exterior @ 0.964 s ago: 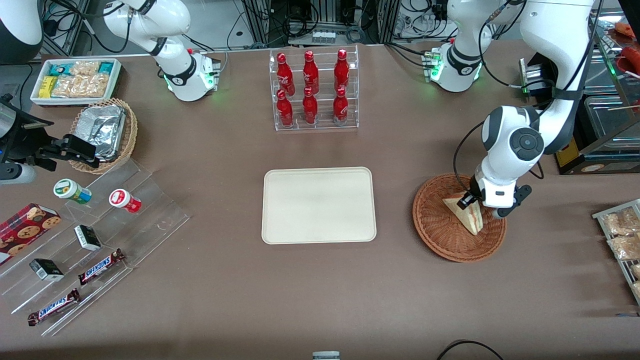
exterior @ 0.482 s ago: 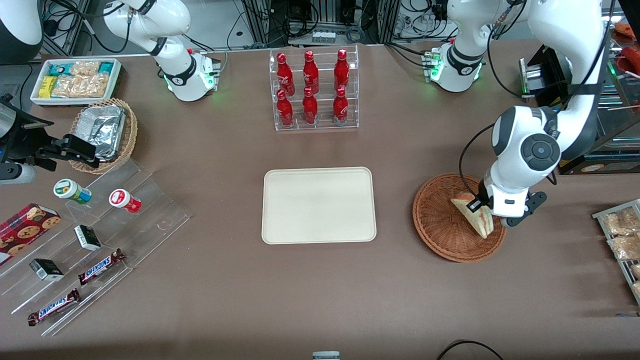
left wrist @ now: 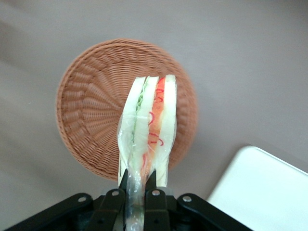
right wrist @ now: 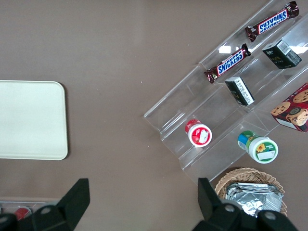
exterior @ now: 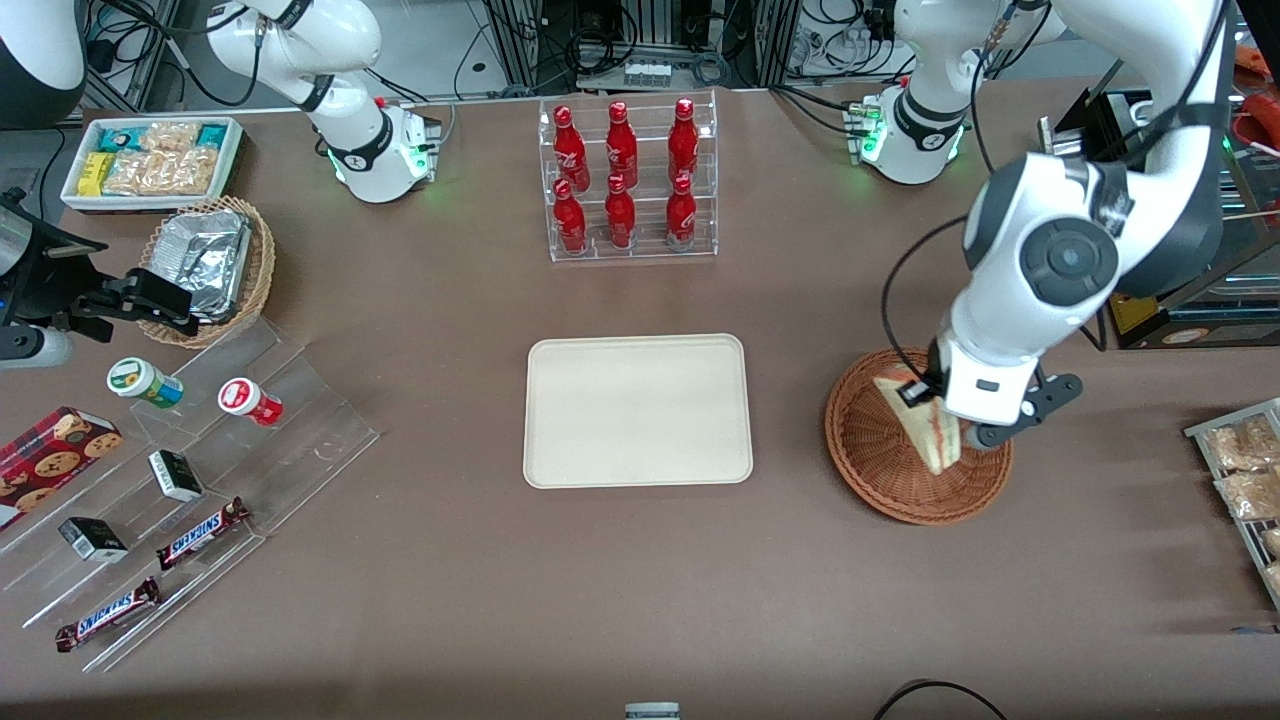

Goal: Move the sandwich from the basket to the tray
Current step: 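Lift the sandwich with the left gripper and carry it over the cream tray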

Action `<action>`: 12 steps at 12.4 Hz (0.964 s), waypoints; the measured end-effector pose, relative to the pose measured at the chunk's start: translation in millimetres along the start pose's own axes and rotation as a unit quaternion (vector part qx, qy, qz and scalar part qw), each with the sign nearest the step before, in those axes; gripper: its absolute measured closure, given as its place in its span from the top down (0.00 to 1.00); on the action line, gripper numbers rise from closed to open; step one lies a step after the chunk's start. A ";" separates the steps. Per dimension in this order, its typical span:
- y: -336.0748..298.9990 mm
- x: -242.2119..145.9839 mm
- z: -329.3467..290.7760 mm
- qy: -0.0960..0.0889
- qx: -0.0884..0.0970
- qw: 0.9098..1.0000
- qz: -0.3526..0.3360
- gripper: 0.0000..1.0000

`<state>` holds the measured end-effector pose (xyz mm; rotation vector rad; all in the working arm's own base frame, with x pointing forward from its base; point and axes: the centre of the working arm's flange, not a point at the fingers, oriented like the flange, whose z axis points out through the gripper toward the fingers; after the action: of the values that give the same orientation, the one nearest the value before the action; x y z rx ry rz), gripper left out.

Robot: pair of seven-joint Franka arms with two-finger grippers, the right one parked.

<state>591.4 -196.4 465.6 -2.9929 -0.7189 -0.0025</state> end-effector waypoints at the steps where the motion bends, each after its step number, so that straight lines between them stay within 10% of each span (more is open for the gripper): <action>1: 13.0 -10.2 -9.8 0.003 -0.008 1.000 0.012 0.14; 6: 99.2 -67.8 24.0 -0.033 -0.021 0.996 0.085 0.14; 12: 198.3 -170.7 81.2 -0.035 -0.003 0.986 0.165 0.14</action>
<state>528.2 -445.1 369.6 -3.0907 -0.2202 0.1184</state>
